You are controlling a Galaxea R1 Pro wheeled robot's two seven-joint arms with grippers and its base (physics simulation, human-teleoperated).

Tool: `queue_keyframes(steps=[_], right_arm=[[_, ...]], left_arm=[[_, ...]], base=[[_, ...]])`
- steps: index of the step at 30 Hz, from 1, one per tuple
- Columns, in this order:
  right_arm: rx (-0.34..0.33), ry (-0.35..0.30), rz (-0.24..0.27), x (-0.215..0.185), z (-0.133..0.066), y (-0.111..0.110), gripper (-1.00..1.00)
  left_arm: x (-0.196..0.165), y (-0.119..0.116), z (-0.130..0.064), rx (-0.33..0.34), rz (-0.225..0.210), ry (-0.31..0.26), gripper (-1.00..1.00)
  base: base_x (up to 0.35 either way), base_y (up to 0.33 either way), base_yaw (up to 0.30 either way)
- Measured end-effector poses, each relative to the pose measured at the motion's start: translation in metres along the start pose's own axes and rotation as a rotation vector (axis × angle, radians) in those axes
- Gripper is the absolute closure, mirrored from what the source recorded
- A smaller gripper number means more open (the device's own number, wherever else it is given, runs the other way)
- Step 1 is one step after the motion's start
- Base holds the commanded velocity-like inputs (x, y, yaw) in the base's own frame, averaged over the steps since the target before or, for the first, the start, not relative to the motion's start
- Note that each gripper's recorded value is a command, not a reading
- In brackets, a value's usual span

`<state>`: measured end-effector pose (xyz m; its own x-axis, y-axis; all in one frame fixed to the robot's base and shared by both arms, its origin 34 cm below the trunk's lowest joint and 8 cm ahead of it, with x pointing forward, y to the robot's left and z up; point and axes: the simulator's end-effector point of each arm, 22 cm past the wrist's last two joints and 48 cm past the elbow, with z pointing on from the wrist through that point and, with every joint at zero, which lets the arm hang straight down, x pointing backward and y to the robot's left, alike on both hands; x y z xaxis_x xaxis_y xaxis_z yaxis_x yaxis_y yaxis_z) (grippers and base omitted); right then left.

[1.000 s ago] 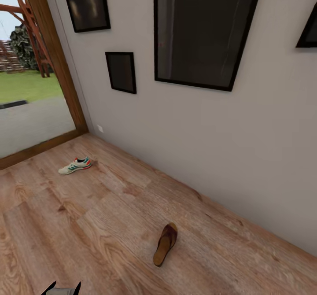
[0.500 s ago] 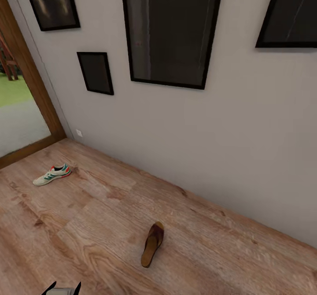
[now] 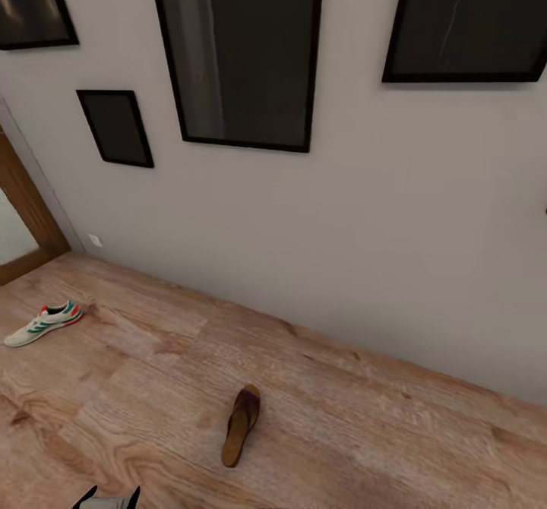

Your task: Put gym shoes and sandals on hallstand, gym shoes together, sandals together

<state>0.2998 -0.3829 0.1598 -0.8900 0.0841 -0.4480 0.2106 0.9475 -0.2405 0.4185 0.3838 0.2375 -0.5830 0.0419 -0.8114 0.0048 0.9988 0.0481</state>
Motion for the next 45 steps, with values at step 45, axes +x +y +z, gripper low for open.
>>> queue_keyframes(steps=[45], right_arm=[[0.0, 0.0, 0.0, -0.0002, 0.0001, 0.0, -1.0]], left_arm=[[0.0001, 0.0, 0.0, 0.0, 0.0, 0.0, -1.0]], base=[[0.0, 0.0, -0.255]])
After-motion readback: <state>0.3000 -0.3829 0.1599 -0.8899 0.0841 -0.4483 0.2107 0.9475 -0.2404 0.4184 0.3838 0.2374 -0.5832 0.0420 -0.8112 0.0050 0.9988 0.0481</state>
